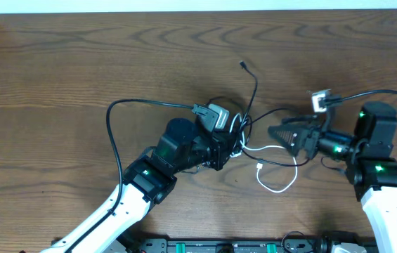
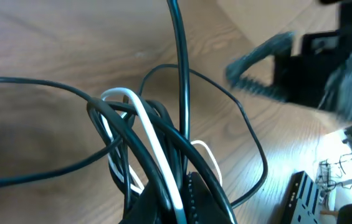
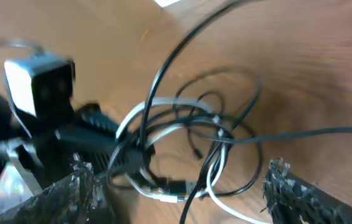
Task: Untangle cables
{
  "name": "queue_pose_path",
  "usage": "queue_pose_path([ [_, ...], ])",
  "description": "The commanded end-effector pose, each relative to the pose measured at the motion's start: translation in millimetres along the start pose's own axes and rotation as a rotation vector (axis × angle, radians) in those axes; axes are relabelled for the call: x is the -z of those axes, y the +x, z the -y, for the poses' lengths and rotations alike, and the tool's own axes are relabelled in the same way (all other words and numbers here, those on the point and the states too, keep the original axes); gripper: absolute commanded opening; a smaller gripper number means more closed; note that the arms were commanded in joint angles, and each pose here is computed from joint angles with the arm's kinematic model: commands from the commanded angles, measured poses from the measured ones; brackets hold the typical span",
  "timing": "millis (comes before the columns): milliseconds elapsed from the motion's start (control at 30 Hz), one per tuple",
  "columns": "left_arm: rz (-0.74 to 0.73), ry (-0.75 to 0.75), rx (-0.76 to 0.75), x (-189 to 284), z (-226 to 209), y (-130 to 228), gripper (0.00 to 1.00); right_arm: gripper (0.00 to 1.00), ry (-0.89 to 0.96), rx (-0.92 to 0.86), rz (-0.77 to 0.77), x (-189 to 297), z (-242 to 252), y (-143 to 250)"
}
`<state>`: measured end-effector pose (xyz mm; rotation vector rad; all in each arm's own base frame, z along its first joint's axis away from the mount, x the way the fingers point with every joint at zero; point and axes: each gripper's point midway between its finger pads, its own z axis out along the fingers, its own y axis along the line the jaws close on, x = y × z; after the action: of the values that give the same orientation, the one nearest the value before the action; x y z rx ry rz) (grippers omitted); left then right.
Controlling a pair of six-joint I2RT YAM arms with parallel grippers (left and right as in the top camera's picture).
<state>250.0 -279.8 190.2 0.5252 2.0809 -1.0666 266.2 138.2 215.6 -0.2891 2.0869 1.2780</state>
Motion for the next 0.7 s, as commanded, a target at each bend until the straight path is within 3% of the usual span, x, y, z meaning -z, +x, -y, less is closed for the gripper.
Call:
queue_pose_path([
  [0, 0.034, 0.056, -0.091, 2, 13, -10, 0.08, 0.85, -0.042, 0.150, -0.030, -5, -15, 5],
  [300, 0.090, 0.259, -0.319, 20, 58, -22, 0.08, 0.86, -0.033, 0.198, -0.051, -7, -14, 11],
  [667, 0.067, 0.424, -0.357, 34, 87, -14, 0.08, 0.85, -0.020, 0.202, -0.047, -7, -12, 10],
])
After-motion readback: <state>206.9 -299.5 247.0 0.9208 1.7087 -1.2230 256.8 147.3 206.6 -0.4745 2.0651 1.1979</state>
